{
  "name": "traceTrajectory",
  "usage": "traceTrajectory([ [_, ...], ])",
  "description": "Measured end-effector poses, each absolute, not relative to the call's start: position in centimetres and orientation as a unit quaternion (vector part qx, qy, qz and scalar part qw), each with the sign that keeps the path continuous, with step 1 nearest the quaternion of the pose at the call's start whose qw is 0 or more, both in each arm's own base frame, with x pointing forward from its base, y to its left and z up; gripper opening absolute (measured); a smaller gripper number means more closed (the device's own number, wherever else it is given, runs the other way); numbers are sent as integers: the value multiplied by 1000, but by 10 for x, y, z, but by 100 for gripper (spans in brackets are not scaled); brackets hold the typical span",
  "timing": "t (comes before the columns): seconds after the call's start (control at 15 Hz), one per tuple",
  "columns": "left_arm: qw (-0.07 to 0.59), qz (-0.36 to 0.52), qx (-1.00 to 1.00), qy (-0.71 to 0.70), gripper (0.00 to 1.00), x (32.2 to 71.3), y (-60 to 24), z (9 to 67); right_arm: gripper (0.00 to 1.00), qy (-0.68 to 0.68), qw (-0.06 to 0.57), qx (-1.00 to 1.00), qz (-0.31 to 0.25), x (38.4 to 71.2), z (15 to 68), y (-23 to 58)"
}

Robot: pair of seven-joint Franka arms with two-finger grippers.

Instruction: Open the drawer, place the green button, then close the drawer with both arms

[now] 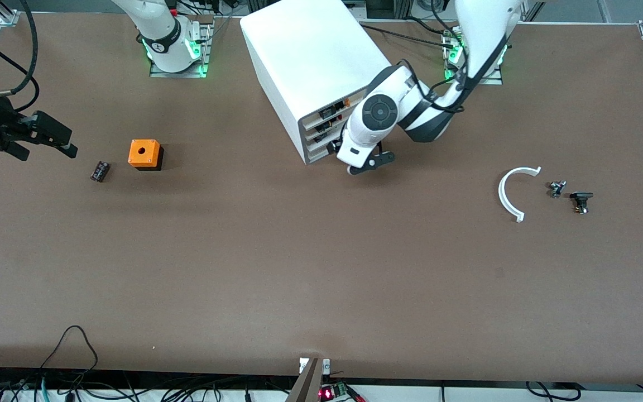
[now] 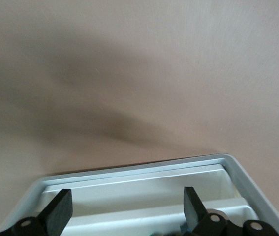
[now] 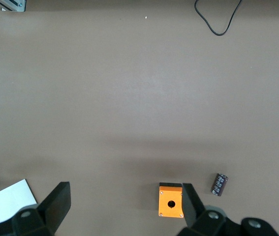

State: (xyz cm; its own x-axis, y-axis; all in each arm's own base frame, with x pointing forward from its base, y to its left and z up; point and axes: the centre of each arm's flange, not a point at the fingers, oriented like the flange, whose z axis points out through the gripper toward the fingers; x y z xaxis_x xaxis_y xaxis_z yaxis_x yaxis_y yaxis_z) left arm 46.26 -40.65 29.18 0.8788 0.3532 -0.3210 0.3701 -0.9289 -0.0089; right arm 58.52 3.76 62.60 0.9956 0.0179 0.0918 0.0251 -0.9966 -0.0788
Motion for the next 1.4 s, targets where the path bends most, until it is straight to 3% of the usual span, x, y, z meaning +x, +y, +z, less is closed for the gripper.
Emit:
traceTrajectory([
  [0.33,-2,-135,986,96,100,540,-325,373,100,-11,40,-998,-48,585,627,37],
  [0.67,-18,-97,995,0,100,579,-266,450,100,-14,28,-998,-48,586,627,38],
  [1.07,-19,-42,994,-103,100,594,-147,549,100,-19,24,-998,-48,585,627,43],
  [1.4,10,-18,993,-116,100,575,-64,579,100,-19,23,-998,-48,585,627,43],
])
